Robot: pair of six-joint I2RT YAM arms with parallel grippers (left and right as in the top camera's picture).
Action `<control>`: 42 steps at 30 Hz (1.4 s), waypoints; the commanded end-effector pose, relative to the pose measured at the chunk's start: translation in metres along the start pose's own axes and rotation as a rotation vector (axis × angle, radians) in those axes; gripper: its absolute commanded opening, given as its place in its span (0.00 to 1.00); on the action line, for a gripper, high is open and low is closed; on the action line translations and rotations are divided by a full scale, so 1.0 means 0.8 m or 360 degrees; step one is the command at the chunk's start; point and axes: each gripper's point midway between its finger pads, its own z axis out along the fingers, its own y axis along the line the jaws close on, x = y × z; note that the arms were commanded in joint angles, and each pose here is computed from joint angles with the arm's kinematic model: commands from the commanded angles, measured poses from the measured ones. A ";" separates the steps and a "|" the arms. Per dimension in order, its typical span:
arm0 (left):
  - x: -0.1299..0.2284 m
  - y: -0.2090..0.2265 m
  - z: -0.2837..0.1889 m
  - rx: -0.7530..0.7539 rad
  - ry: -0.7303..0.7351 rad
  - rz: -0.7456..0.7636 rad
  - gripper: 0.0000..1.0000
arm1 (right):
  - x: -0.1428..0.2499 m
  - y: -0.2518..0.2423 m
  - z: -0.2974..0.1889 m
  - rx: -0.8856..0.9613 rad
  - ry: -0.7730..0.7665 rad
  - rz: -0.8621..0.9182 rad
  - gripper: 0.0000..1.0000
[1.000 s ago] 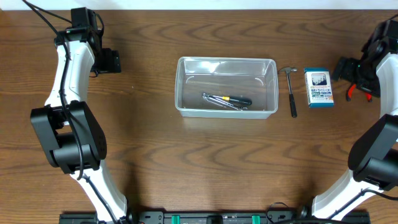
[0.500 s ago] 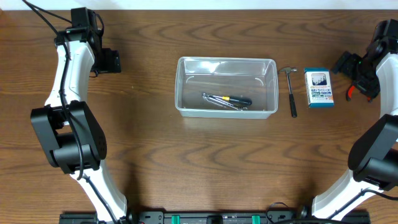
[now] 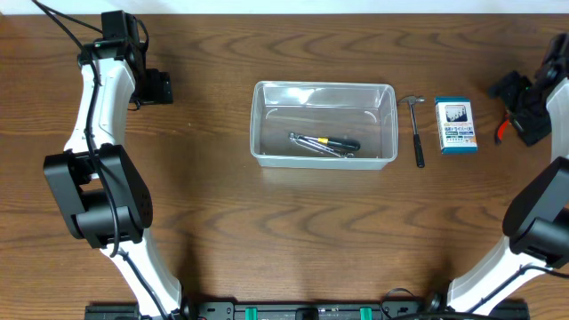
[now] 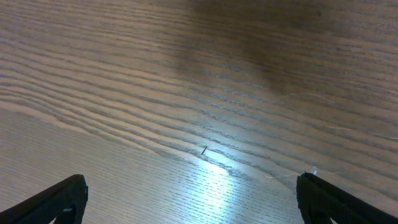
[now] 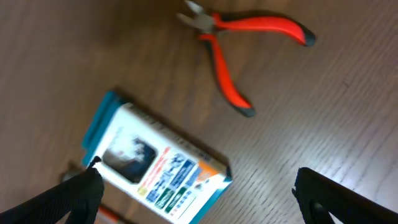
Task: Pack container
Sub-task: 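Move the open right gripper over the red-handled side cutters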
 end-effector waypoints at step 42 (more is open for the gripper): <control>0.006 0.002 0.011 -0.0024 0.0039 0.0004 0.98 | -0.053 0.000 0.070 0.0082 0.0043 0.0148 0.99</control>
